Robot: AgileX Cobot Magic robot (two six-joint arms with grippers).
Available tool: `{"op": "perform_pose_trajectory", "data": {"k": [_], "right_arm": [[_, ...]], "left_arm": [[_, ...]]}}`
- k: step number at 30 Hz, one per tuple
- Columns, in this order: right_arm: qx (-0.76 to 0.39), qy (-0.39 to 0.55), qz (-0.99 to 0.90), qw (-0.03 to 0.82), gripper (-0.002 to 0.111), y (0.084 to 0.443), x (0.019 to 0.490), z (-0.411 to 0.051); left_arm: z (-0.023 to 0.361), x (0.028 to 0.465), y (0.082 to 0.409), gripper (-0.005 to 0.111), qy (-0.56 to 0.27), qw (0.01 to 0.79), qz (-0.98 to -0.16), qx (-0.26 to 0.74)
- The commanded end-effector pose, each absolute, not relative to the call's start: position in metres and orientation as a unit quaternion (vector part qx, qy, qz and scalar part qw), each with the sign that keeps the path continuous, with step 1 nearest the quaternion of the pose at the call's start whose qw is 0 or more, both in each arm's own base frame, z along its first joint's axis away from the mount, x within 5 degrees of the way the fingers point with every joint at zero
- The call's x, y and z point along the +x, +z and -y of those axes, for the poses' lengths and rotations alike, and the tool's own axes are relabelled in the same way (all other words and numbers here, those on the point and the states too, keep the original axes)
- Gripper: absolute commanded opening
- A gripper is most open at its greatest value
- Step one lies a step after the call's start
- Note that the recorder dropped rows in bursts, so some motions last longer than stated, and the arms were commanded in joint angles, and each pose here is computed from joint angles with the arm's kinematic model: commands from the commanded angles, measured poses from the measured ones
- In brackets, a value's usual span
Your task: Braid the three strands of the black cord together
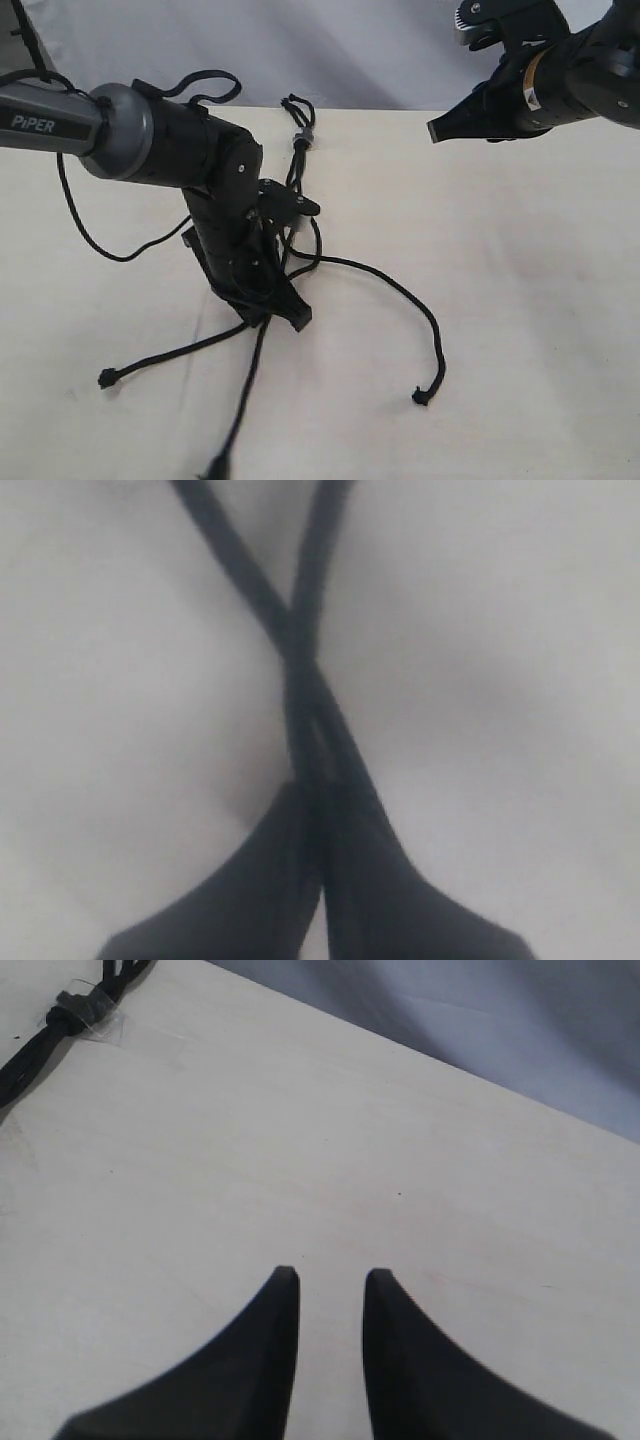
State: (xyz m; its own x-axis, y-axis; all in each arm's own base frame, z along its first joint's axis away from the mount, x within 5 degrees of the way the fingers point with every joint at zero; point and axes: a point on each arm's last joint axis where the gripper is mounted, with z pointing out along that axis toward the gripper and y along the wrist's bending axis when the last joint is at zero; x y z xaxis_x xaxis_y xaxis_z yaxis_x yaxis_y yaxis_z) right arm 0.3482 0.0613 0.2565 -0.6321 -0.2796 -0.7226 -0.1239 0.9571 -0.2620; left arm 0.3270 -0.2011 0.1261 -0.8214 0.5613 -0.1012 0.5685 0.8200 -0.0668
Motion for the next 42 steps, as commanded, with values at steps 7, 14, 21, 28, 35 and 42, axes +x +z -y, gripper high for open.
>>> {"op": "perform_pose_trajectory", "data": {"k": [7,14,21,28,35,42], "right_arm": [[-0.099,-0.085,-0.9,0.416,0.023,0.258,0.347,-0.06],[-0.096,-0.08,-0.9,0.418,0.023,0.258,0.348,-0.06],[-0.092,-0.077,-0.901,0.417,0.023,0.258,0.347,-0.061],[-0.091,-0.079,-0.902,0.414,0.023,0.258,0.347,-0.06],[-0.082,-0.026,-0.915,0.395,0.023,0.254,0.337,-0.09],[-0.164,0.0,-0.931,0.326,0.023,0.245,0.293,-0.168]], "left_arm": [[0.211,0.309,0.122,0.0,-0.049,0.005,-0.94,0.336],[0.211,0.309,0.121,0.008,-0.049,0.006,-0.943,0.329],[0.207,0.317,0.131,0.045,-0.018,0.011,-0.933,0.359],[0.164,0.34,0.205,0.001,0.025,0.111,-0.94,0.321],[0.08,0.358,0.253,0.0,0.015,0.276,-0.945,0.175],[0.051,0.364,0.227,0.0,0.024,0.272,-0.952,0.139]]}}
